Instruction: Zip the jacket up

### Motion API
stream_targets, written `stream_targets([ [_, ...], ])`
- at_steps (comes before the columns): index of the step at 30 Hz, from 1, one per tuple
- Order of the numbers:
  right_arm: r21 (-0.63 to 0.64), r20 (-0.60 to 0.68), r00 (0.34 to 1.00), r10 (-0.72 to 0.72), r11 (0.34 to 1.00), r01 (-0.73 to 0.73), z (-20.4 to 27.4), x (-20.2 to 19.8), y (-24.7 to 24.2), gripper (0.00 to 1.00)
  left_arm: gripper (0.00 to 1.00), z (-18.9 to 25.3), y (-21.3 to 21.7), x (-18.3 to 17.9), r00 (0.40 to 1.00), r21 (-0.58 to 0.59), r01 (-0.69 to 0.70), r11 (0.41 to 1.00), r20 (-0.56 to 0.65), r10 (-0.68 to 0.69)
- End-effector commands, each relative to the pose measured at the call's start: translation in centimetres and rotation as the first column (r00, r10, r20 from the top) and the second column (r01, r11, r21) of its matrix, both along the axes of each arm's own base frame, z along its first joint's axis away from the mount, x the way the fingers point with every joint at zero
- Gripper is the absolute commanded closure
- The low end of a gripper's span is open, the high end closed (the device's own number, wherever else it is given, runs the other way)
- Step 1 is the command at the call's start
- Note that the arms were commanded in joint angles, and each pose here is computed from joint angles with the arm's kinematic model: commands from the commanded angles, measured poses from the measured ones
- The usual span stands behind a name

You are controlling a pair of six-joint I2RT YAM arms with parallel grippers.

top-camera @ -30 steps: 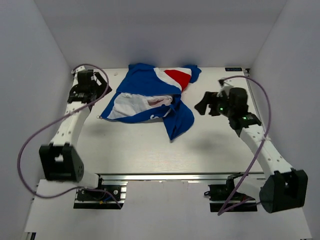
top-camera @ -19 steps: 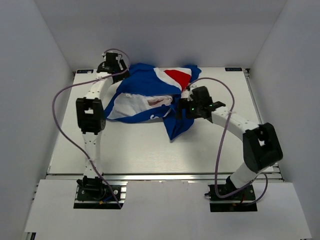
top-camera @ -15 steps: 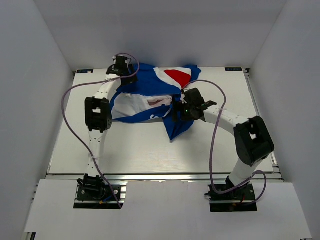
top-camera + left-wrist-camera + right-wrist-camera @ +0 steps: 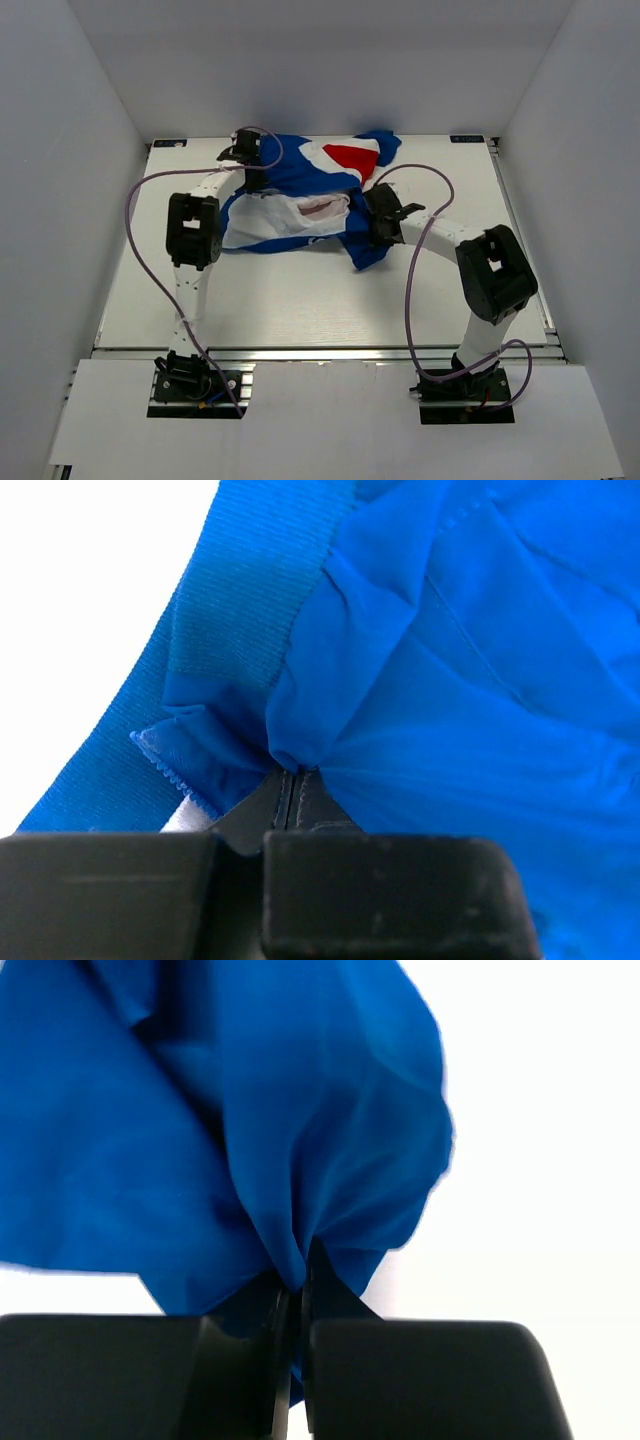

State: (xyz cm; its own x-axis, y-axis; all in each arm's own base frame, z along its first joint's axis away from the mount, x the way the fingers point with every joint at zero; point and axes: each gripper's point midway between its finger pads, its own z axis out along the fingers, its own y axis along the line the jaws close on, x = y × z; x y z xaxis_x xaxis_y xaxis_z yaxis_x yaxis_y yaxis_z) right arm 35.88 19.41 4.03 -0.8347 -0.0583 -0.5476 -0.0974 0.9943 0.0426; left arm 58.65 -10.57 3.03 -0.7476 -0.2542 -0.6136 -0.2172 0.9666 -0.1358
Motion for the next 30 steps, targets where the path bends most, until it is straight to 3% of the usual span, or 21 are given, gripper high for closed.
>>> stream_targets([
  [1,-0.123,0.114,0.985,-0.133,0.981,0.147,2.3,2.6,-3.7,1.00,1.00,-1.4,0.9,-9.0,0.979,0.022,-0.036,0.999,-0.200,0.039],
  [2,-0.143,0.129,0.979,-0.159,0.974,0.178,2.8,3.3,-4.6,1.00,1.00,-1.5,0.6,-10.9,0.975,0.012,-0.033,0.999,-0.221,0.034],
  [3,-0.163,0.140,0.969,-0.204,0.960,0.226,3.2,4.5,-6.6,1.00,1.00,1.0,0.1,-12.1,0.984,-0.029,-0.041,0.999,-0.176,0.036],
  [4,-0.155,0.184,0.955,-0.234,0.952,0.263,4.8,6.2,-7.5,1.00,1.00,-1.5,0.0,-16.7,0.963,-0.015,-0.040,0.999,-0.266,0.034],
  [6,-0.140,0.213,0.931,-0.296,0.934,0.328,5.8,9.0,-10.7,1.00,1.00,0.5,-1.1,-19.9,0.967,-0.081,-0.030,0.996,-0.255,0.009],
  [8,-0.083,0.265,0.916,-0.301,0.939,0.333,8.4,12.5,-11.8,1.00,1.00,-0.6,-2.3,-25.5,0.937,-0.101,-0.001,0.995,-0.348,-0.035],
  [12,-0.119,0.331,0.916,-0.228,0.952,0.281,10.6,18.6,-13.6,1.00,1.00,1.2,-8.5,-34.0,0.881,-0.272,0.221,0.937,-0.357,-0.312],
  [13,-0.141,0.326,0.931,-0.166,0.965,0.222,10.9,19.3,-13.1,0.92,0.89,2.7,-11.4,-36.7,0.833,-0.367,0.320,0.873,-0.331,-0.444],
  [14,-0.119,0.354,0.923,-0.152,0.971,0.206,12.9,20.4,-12.6,0.60,0.76,3.2,-12.3,-38.0,0.806,-0.407,0.356,0.841,-0.322,-0.496],
  [15,-0.118,0.324,0.936,-0.138,0.976,0.184,12.5,20.1,-12.2,0.48,0.55,3.7,-12.7,-39.0,0.787,-0.430,0.375,0.821,-0.320,-0.527],
  [16,-0.089,0.318,0.941,-0.118,0.984,0.153,12.8,19.9,-11.6,0.35,0.33,4.5,-13.1,-39.3,0.782,-0.440,0.390,0.809,-0.306,-0.544],
  [17,-0.072,0.317,0.942,-0.107,0.988,0.137,13.3,19.1,-11.3,0.11,0.16,6.2,-13.1,-38.7,0.798,-0.427,0.402,0.810,-0.270,-0.538],
  [19,-0.032,0.309,0.946,-0.094,0.994,0.109,13.3,17.8,-10.7,0.10,0.02,8.4,-12.9,-37.0,0.831,-0.375,0.421,0.826,-0.207,-0.517],
  [23,0.012,0.280,0.958,-0.069,0.998,0.068,13.7,12.9,-10.5,0.11,0.02,15.9,-15.2,-33.4,0.814,-0.350,0.558,0.753,0.053,-0.578],
  [25,0.044,0.250,0.966,-0.064,0.998,0.054,13.5,10.9,-10.2,0.11,0.02,17.8,-15.7,-31.6,0.813,-0.322,0.577,0.751,0.139,-0.565],
  [26,0.078,0.250,0.965,-0.084,0.995,0.067,14.4,9.5,-10.2,0.11,0.02,18.3,-15.5,-30.2,0.827,-0.281,0.561,0.778,0.170,-0.535],
  [28,0.139,0.164,0.985,-0.060,0.990,0.038,11.7,6.2,-9.2,0.11,0.02,18.4,-15.7,-27.6,0.845,-0.238,0.534,0.811,0.173,-0.506],
  [29,0.180,0.180,0.982,-0.055,0.983,0.022,12.4,5.1,-8.7,0.11,0.02,17.8,-15.1,-26.2,0.870,-0.194,0.491,0.849,0.153,-0.468],
  [30,0.250,0.100,0.995,-0.021,0.968,-0.005,10.0,2.6,-7.4,0.11,0.02,15.5,-15.1,-24.7,0.889,-0.173,0.457,0.872,0.087,-0.449],
])
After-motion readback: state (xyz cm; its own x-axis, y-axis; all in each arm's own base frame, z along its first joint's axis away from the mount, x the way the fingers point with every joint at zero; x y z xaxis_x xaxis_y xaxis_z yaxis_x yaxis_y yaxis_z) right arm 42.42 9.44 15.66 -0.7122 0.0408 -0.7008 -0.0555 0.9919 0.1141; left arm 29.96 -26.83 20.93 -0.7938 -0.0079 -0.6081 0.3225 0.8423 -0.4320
